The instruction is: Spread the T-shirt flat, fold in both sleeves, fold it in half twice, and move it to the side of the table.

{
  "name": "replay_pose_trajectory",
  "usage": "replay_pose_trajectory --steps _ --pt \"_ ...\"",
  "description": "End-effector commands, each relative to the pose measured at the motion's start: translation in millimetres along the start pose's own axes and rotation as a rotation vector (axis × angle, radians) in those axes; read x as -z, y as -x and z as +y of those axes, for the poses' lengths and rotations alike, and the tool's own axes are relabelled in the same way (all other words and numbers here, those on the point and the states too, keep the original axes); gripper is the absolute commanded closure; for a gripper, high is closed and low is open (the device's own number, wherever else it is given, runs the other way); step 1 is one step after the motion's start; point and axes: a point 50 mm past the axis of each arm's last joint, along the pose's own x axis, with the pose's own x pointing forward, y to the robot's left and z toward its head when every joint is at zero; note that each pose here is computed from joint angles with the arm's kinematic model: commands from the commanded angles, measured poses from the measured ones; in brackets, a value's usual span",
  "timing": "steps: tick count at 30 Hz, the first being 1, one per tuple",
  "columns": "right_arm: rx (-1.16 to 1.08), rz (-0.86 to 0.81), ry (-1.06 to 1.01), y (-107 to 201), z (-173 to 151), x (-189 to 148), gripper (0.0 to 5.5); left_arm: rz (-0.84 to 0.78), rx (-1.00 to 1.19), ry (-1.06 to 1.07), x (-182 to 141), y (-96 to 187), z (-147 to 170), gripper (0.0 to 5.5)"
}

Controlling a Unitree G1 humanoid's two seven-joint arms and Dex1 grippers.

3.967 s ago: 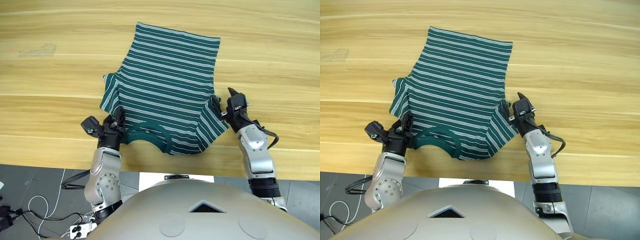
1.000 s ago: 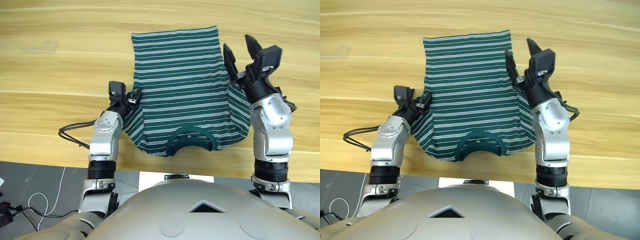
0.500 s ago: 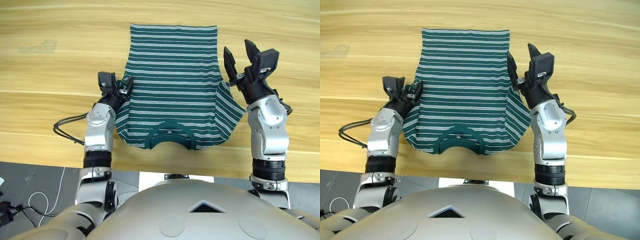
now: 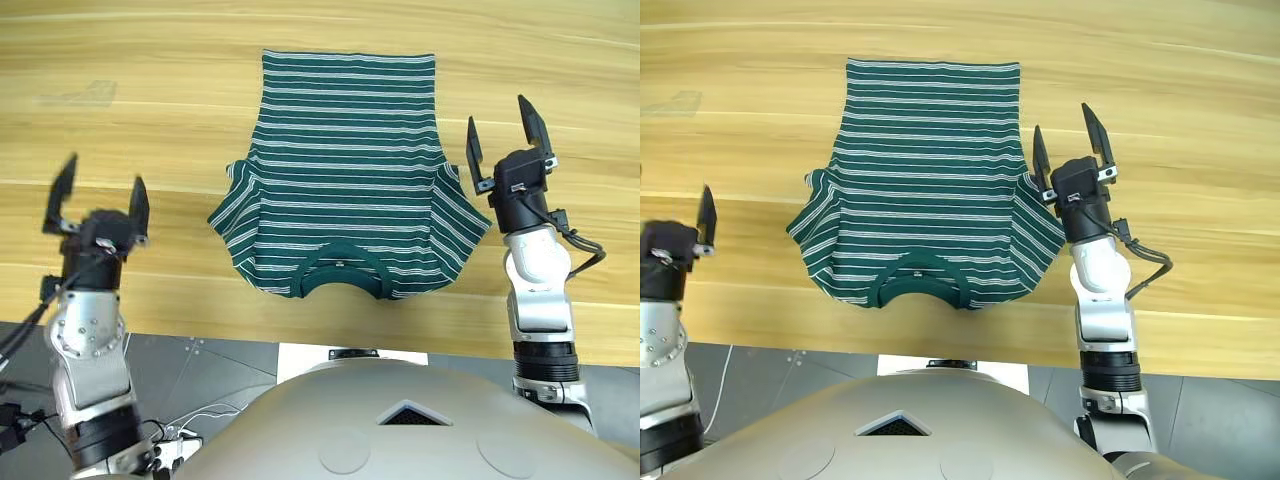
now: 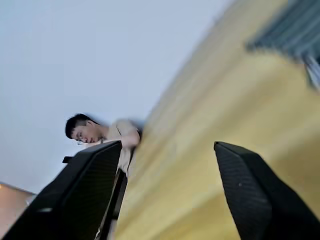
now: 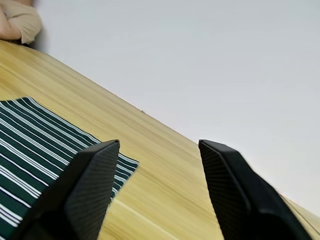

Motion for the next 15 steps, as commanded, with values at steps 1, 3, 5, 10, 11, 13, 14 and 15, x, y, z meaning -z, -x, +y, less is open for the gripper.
replay_pose_trajectory --steps 1,3,5,10,11,13,14,15 --pt "0.014 0.020 0.095 2 -16 6 2.57 -0.065 0.392 -0.237 -5 26 -48 2.06" --pt "0.016 0.021 0.107 2 -19 7 2.57 -0.082 0.479 -0.292 -7 35 -53 2.06" --pt "0.027 0.025 0.110 4 -21 8 2.57 -0.122 0.525 -0.328 -12 35 -53 2.06" --pt "0.027 0.023 0.091 7 -14 6 2.57 -0.241 0.523 -0.393 -28 5 -45 2.06" --pt "0.025 0.022 0.088 8 -13 5 2.57 -0.241 0.508 -0.408 -28 -2 -42 2.06" --pt "0.026 0.024 0.083 12 -11 5 2.57 -0.250 0.500 -0.418 -29 -12 -41 2.06" --pt "0.031 0.028 0.081 13 -11 6 2.57 -0.261 0.502 -0.420 -30 -17 -42 2.06" --pt "0.035 0.035 0.080 15 -11 7 2.57 -0.274 0.501 -0.419 -32 -22 -45 2.06"
